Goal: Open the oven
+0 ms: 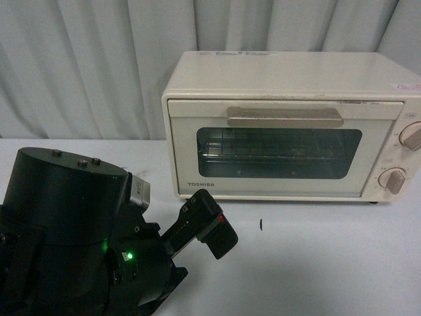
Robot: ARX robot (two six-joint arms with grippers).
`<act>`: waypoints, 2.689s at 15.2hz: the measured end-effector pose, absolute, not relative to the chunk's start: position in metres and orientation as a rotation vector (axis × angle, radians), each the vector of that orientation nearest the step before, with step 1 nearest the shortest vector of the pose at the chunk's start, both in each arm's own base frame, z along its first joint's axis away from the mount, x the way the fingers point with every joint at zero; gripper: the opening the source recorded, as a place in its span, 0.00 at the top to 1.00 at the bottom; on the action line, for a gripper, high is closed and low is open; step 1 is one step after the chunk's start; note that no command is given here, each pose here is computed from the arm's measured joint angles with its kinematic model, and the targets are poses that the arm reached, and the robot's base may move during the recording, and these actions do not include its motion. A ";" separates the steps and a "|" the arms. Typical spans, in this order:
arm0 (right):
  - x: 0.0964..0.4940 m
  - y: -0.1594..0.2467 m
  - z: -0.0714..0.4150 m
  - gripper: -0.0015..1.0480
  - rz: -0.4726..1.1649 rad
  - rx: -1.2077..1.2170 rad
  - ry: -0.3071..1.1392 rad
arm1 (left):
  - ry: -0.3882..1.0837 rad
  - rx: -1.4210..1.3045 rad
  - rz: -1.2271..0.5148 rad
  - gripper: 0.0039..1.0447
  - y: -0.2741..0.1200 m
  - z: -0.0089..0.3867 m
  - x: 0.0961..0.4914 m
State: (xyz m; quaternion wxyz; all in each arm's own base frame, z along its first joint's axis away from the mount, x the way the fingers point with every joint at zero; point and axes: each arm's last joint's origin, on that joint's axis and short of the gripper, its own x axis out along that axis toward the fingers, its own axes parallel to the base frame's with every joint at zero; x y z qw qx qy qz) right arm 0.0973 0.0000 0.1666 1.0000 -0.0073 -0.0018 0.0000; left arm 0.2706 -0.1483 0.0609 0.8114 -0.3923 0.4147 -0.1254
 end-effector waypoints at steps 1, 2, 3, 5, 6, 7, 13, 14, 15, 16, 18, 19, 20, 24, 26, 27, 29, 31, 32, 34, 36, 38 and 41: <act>0.097 0.000 0.167 0.06 0.000 -0.015 -0.004 | 0.873 -0.834 -0.256 0.06 -0.150 0.059 0.270; 0.097 0.000 0.167 0.06 0.000 -0.015 -0.003 | 0.863 -0.829 -0.246 0.06 -0.152 0.058 0.269; 0.097 0.000 0.167 0.06 0.000 -0.015 -0.004 | 0.864 -0.825 -0.241 0.06 -0.153 0.055 0.269; 0.097 0.000 0.167 0.06 0.000 -0.015 -0.004 | 0.883 -0.824 -0.233 0.06 -0.156 0.047 0.268; 0.097 0.000 0.167 0.06 0.000 -0.015 -0.004 | 0.888 -0.829 -0.232 0.06 -0.158 0.046 0.268; 0.097 0.000 0.167 0.06 0.000 -0.015 -0.004 | 0.889 -0.838 -0.232 0.06 -0.160 0.045 0.267; 0.097 0.000 0.167 0.06 0.000 -0.015 -0.004 | 0.895 -0.841 -0.240 0.06 -0.164 0.044 0.268; 0.097 0.000 0.167 0.06 0.000 -0.015 -0.004 | 0.894 -0.840 -0.240 0.06 -0.164 0.044 0.268; 0.097 0.000 0.167 0.06 0.000 -0.015 -0.003 | 0.894 -0.840 -0.240 0.06 -0.164 0.044 0.268; 0.097 0.000 0.167 0.06 0.000 -0.015 -0.004 | 0.895 -0.840 -0.240 0.06 -0.164 0.044 0.268; 0.097 0.000 0.167 0.06 0.000 -0.015 -0.004 | 0.895 -0.840 -0.240 0.06 -0.164 0.044 0.268; 0.097 0.000 0.166 0.06 -0.014 -0.012 0.010 | 0.895 -0.841 -0.240 0.06 -0.164 0.044 0.268; 0.099 0.002 0.165 0.06 -0.098 -0.004 0.096 | 0.895 -0.840 -0.240 0.06 -0.164 0.044 0.268; 0.153 0.004 0.225 0.06 -0.271 -0.128 -0.023 | 0.897 -0.840 -0.242 0.06 -0.164 0.044 0.268; 0.209 0.018 0.243 0.06 -0.172 -0.334 -0.070 | 0.897 -0.840 -0.244 0.06 -0.165 0.044 0.268; 0.229 0.025 0.247 0.06 -0.133 -0.410 -0.067 | 0.897 -0.840 -0.244 0.06 -0.165 0.044 0.268; 0.272 0.044 0.250 0.06 -0.040 -0.594 -0.048 | 0.897 -0.841 -0.244 0.06 -0.165 0.045 0.268; 0.295 0.060 0.247 0.06 0.031 -0.737 -0.037 | 0.897 -0.841 -0.245 0.06 -0.165 0.045 0.268; 0.303 0.066 0.244 0.06 0.056 -0.793 -0.033 | 0.897 -0.841 -0.245 0.06 -0.165 0.045 0.268; 0.317 0.077 0.233 0.06 0.119 -0.971 -0.022 | 0.897 -0.841 -0.245 0.06 -0.165 0.045 0.268; 0.326 0.082 0.223 0.22 0.163 -1.129 -0.020 | 0.897 -0.841 -0.245 0.06 -0.165 0.045 0.268; 0.329 0.087 0.218 0.48 0.240 -1.264 -0.036 | 0.897 -0.841 -0.245 0.06 -0.165 0.045 0.268; 0.328 0.096 0.216 0.79 0.297 -1.322 -0.051 | 0.897 -0.841 -0.245 0.06 -0.165 0.045 0.268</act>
